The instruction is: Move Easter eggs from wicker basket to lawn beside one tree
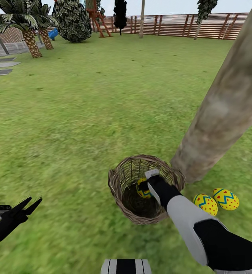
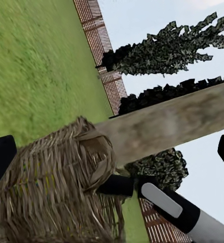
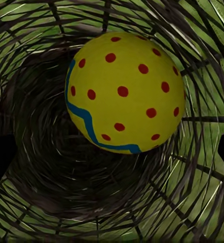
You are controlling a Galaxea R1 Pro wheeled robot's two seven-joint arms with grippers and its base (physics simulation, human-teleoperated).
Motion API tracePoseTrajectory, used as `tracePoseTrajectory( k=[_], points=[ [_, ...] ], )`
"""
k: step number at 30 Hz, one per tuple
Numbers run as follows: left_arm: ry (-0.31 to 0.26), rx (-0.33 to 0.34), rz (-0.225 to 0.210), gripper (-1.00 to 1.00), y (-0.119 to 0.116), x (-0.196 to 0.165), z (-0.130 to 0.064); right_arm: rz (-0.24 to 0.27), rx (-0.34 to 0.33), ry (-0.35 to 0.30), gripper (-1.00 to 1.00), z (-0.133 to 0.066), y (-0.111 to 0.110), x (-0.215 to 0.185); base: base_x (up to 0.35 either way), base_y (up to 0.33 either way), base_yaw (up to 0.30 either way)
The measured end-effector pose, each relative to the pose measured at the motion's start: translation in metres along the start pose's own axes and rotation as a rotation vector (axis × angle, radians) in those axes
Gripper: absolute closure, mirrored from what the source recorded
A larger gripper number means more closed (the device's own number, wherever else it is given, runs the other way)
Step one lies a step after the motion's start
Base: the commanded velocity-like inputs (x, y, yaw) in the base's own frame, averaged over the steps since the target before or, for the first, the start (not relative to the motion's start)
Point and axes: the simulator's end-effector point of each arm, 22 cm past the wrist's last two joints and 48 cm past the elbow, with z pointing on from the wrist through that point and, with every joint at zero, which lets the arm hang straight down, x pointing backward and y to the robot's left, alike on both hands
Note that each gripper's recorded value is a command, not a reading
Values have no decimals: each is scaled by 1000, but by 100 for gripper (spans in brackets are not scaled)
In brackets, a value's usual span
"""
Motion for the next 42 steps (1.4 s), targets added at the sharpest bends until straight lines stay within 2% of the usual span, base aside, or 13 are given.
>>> tracePoseTrajectory(
  k=[6,15,24,25,33,42],
  points=[
    [36,-34,14,-100,2,-1,-13,33,-16,6,-100,-4,0,-6,0,0,0],
    [80,-66,16,-100,8,7,-16,71,-47,30,-100,-8,7,-7,17,0,0],
    [78,-90,17,-100,14,8,-16,114,-81,83,-100,-9,14,4,129,0,0],
    [78,-90,17,-100,14,7,-16,128,-105,200,-100,-13,21,29,6,0,0],
    [79,-90,17,-100,14,8,-15,159,-109,203,-100,-13,19,30,2,0,-96],
    [77,-86,20,-100,12,7,-15,161,-105,192,-100,-16,17,26,0,0,-237]
  ],
)
